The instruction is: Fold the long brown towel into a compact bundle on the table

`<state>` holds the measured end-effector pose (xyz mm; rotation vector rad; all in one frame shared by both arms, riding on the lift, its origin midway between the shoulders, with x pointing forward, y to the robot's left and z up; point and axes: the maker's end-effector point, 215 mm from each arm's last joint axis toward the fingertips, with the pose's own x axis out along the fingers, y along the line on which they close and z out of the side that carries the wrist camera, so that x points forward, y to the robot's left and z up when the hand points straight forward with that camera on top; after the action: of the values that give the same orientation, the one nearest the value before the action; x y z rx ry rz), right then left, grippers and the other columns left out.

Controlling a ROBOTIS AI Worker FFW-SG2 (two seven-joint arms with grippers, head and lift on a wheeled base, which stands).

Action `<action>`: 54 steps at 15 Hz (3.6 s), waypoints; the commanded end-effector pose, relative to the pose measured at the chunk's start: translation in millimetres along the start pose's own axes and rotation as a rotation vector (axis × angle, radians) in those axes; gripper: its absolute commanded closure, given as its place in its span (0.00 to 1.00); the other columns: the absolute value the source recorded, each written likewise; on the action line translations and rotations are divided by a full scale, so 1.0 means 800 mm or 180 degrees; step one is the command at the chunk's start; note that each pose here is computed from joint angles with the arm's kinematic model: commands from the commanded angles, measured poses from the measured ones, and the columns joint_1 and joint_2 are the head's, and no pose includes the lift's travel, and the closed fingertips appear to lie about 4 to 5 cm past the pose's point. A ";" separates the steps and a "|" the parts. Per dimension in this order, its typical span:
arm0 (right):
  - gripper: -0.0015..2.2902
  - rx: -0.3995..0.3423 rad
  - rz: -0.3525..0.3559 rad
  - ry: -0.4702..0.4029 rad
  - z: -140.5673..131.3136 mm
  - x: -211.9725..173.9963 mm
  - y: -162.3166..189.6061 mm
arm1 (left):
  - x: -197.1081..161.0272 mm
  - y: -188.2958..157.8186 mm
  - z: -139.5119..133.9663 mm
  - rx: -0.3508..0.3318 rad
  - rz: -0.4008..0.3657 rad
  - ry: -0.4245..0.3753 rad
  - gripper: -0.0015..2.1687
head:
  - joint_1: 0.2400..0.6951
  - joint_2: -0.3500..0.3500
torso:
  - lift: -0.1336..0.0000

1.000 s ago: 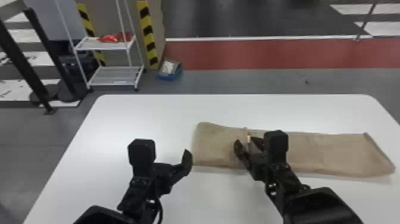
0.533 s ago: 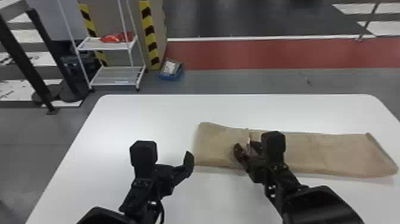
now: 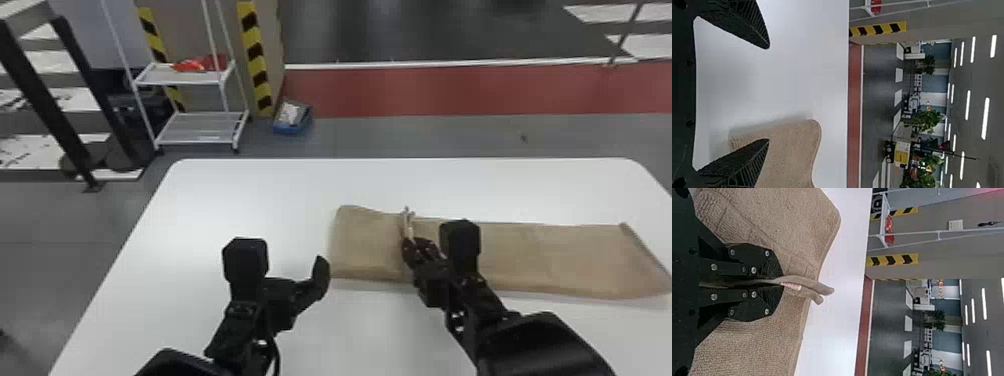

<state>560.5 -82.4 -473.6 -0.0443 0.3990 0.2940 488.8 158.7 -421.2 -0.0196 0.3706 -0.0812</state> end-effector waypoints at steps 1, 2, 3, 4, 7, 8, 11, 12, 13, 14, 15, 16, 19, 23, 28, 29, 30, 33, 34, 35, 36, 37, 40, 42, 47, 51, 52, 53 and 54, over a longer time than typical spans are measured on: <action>0.46 -0.0003 -0.0005 -0.0025 0.005 -0.001 -0.001 | 0.000 -0.001 0.001 0.0000 -0.0004 -0.0002 0.01 | 1.00 0.61 | 0.18; 0.46 -0.0003 0.0001 -0.0035 0.007 -0.002 0.001 | 0.000 -0.001 0.001 0.0000 -0.0004 -0.0002 0.01 | 1.00 0.61 | 0.18; 0.46 -0.0006 0.0007 -0.0089 0.016 -0.003 0.002 | -0.001 -0.001 -0.001 0.0000 -0.0004 0.0002 0.01 | 1.00 0.61 | 0.18; 0.46 -0.0012 0.0012 -0.0151 0.028 -0.007 0.004 | -0.001 0.001 -0.003 -0.0002 0.0006 0.0012 0.01 | 1.00 0.61 | 0.18; 0.46 -0.0033 0.0000 -0.0163 0.038 -0.011 0.002 | -0.004 0.001 -0.002 -0.0006 0.0006 0.0011 0.01 | 1.00 0.62 | 0.18; 0.46 -0.0054 -0.0004 -0.0018 0.029 -0.007 0.000 | -0.006 0.000 -0.004 -0.0007 0.0004 0.0021 0.01 | 1.00 0.62 | 0.18; 0.46 -0.0139 0.0006 0.0107 0.014 -0.001 0.006 | -0.011 -0.001 -0.005 -0.0015 -0.0002 0.0022 0.01 | 1.00 0.62 | 0.18; 0.46 -0.0136 0.0033 0.0048 0.018 -0.002 0.012 | -0.011 -0.001 -0.005 -0.0015 -0.0002 0.0022 0.01 | 1.00 0.62 | 0.18; 0.46 -0.0130 0.0038 -0.0014 0.024 -0.006 0.012 | -0.011 -0.001 -0.006 -0.0010 0.0001 0.0026 0.01 | 1.00 0.62 | 0.18; 0.54 -0.0110 0.0032 -0.0086 0.037 -0.012 0.009 | -0.012 0.000 -0.006 -0.0002 0.0006 0.0026 0.01 | 1.00 0.63 | 0.18; 0.59 -0.0062 0.0036 -0.0183 0.055 -0.024 0.005 | -0.012 0.000 -0.006 -0.0004 0.0006 0.0022 0.01 | 1.00 0.63 | 0.18; 0.59 -0.0029 0.0031 -0.0290 0.074 -0.040 -0.001 | -0.013 0.002 -0.006 -0.0005 0.0015 0.0021 0.01 | 1.00 0.63 | 0.18; 0.59 0.0135 -0.0091 -0.0426 0.115 -0.090 -0.056 | -0.013 0.004 -0.002 -0.0008 0.0038 -0.0004 0.01 | 1.00 0.61 | 0.18; 0.59 0.0274 -0.0594 -0.0266 0.108 -0.150 -0.212 | -0.020 0.019 0.026 -0.0033 0.0111 -0.0237 0.01 | 1.00 0.49 | 0.18; 0.59 0.0416 -0.0870 0.0202 0.014 -0.147 -0.307 | -0.020 0.010 0.023 -0.0017 0.0066 -0.0250 0.01 | 1.00 0.29 | 0.18; 0.59 0.0404 -0.0846 0.0201 0.014 -0.142 -0.300 | -0.020 0.007 0.023 -0.0007 0.0057 -0.0246 0.01 | 1.00 0.24 | 0.18; 0.59 0.0405 -0.0829 0.0178 0.019 -0.143 -0.299 | -0.020 0.006 0.023 0.0000 0.0054 -0.0237 0.01 | 1.00 0.23 | 0.18; 0.59 0.0449 -0.0810 0.0100 0.065 -0.168 -0.306 | -0.021 0.008 0.021 0.0019 0.0077 -0.0210 0.01 | 1.00 0.23 | 0.18; 0.59 0.0518 -0.0850 0.0075 0.078 -0.185 -0.320 | -0.022 0.008 0.018 0.0019 0.0082 -0.0191 0.01 | 1.00 0.23 | 0.18; 0.59 0.0616 -0.0920 0.0102 0.076 -0.201 -0.342 | -0.022 0.008 0.018 0.0019 0.0087 -0.0191 0.01 | 1.00 0.23 | 0.18; 0.59 0.0690 -0.0981 0.0029 0.084 -0.211 -0.365 | -0.022 0.009 0.017 0.0023 0.0087 -0.0186 0.01 | 1.00 0.22 | 0.18; 0.59 0.0723 -0.1013 0.0116 0.065 -0.210 -0.381 | -0.023 0.007 0.014 0.0018 0.0077 -0.0176 0.01 | 1.00 0.20 | 0.18; 0.59 0.0460 -0.1018 0.0213 0.032 -0.182 -0.391 | -0.023 -0.002 0.015 0.0043 0.0050 -0.0182 0.01 | 1.00 0.12 | 0.18; 0.59 0.0462 -0.0991 0.0265 0.023 -0.167 -0.393 | -0.024 -0.008 0.013 0.0069 0.0036 -0.0177 0.01 | 1.00 0.11 | 0.18; 0.59 0.0668 -0.0936 0.0030 0.076 -0.195 -0.414 | -0.034 -0.003 0.010 0.0104 0.0081 -0.0175 0.01 | 1.00 0.11 | 0.18; 0.59 0.0641 -0.1080 0.0204 0.046 -0.201 -0.463 | -0.038 -0.005 0.009 0.0115 0.0076 -0.0173 0.01 | 1.00 0.05 | 0.18; 0.59 0.0565 -0.1077 0.0265 0.031 -0.191 -0.461 | -0.038 -0.006 0.008 0.0120 0.0076 -0.0165 0.01 | 1.00 0.04 | 0.18; 0.59 0.0530 -0.1088 0.0339 0.018 -0.185 -0.461 | -0.038 -0.006 0.008 0.0130 0.0078 -0.0165 0.01 | 1.00 0.03 | 0.18; 0.45 0.0555 -0.1098 0.0443 0.002 -0.180 -0.460 | -0.037 -0.006 0.009 0.0131 0.0078 -0.0170 0.01 | 1.00 0.02 | 0.18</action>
<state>542.4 -474.4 -403.5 0.0465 0.5059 -0.0806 462.5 156.8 -403.8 0.0219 0.3165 -0.0637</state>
